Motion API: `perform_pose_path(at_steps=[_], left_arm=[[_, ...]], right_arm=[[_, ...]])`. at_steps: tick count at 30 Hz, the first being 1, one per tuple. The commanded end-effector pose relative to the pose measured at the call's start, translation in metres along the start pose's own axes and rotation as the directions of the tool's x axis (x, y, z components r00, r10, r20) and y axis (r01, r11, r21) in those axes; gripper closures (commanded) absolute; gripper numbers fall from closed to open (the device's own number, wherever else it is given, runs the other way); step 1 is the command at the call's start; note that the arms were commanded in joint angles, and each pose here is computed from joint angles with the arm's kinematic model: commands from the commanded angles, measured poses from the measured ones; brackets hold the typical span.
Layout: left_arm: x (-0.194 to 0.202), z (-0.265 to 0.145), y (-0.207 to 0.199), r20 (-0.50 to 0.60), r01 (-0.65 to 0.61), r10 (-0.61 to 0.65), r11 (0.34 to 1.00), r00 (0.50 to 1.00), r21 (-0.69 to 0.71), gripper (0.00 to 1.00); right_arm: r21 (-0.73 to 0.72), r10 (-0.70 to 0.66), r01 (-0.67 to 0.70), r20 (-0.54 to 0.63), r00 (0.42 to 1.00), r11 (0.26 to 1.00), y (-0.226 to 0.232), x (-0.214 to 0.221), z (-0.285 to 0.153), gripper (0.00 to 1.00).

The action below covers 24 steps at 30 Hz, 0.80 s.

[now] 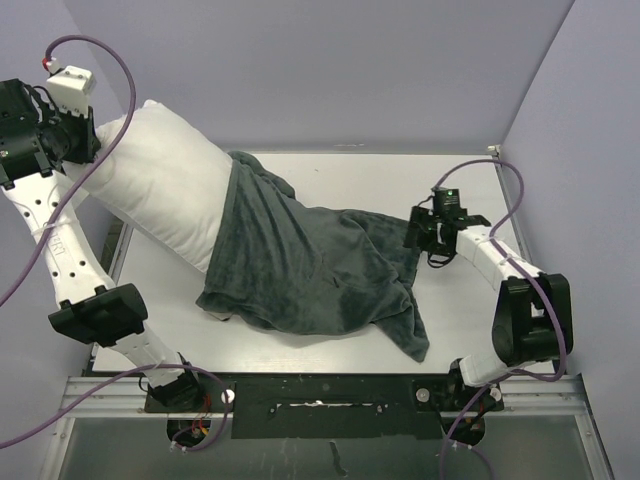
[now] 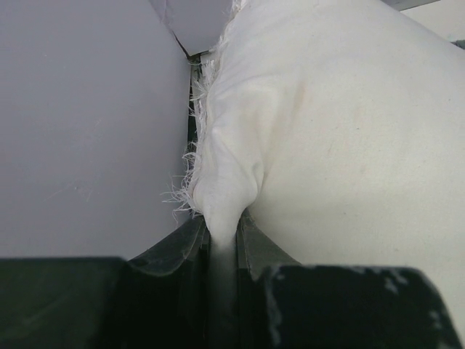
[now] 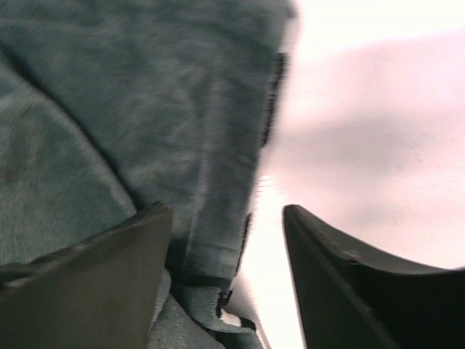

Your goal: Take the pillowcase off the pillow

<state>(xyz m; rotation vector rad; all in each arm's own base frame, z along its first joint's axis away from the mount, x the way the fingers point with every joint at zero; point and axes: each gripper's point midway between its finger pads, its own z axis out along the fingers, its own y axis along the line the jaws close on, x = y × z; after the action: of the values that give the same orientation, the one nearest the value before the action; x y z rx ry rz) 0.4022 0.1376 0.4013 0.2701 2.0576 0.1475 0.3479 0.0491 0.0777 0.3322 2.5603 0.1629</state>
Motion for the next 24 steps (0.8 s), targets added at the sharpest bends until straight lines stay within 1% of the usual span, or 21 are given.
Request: perform_pose_path(at_steps=[1, 2, 4, 9, 12, 16, 18, 20, 22, 24], left_arm=[[-0.053, -0.027, 0.001, 0.196, -0.108, 0.118, 0.992, 0.973, -0.061, 1.00], [-0.052, -0.025, -0.001, 0.195, -0.110, 0.118, 0.993, 0.974, -0.054, 1.00], [-0.050, -0.020, -0.004, 0.192, -0.110, 0.116, 0.993, 0.975, -0.040, 1.00], [-0.047, -0.013, -0.003, 0.190, -0.118, 0.123, 0.992, 0.974, -0.037, 1.00], [-0.047, -0.011, -0.003, 0.194, -0.120, 0.123, 0.992, 0.973, -0.030, 1.00], [-0.051, -0.010, -0.004, 0.206, -0.124, 0.127, 0.992, 0.970, -0.028, 1.00], [-0.052, -0.010, -0.003, 0.207, -0.124, 0.127, 0.992, 0.970, -0.030, 1.00], [-0.051, -0.009, -0.002, 0.204, -0.124, 0.128, 0.992, 0.971, -0.031, 1.00], [-0.051, -0.011, -0.001, 0.204, -0.125, 0.130, 0.992, 0.970, -0.035, 1.00], [-0.053, -0.014, -0.001, 0.210, -0.133, 0.139, 0.990, 0.968, -0.040, 1.00]], right_arm=[[-0.100, -0.272, 0.287, 0.141, 0.952, 0.953, 0.069, -0.026, -0.005, 0.24], [-0.109, -0.320, 0.336, 0.145, 0.936, 0.935, 0.079, -0.027, -0.001, 0.20], [-0.128, -0.404, 0.422, 0.148, 0.903, 0.898, 0.093, -0.027, 0.009, 0.14], [-0.148, -0.516, 0.520, 0.062, 0.854, 0.842, 0.104, -0.018, 0.043, 0.04], [-0.121, -0.553, 0.551, 0.021, 0.833, 0.825, 0.102, -0.017, 0.060, 0.02], [-0.112, -0.554, 0.548, -0.030, 0.832, 0.829, 0.102, -0.009, 0.075, 0.03], [-0.130, -0.561, 0.551, -0.044, 0.827, 0.824, 0.107, 0.000, 0.079, 0.07], [-0.135, -0.552, 0.540, -0.078, 0.830, 0.831, 0.109, 0.012, 0.082, 0.14], [-0.129, -0.522, 0.508, -0.125, 0.843, 0.852, 0.105, 0.021, 0.084, 0.27], [-0.093, -0.492, 0.483, -0.156, 0.857, 0.871, 0.096, 0.024, 0.081, 0.45]])
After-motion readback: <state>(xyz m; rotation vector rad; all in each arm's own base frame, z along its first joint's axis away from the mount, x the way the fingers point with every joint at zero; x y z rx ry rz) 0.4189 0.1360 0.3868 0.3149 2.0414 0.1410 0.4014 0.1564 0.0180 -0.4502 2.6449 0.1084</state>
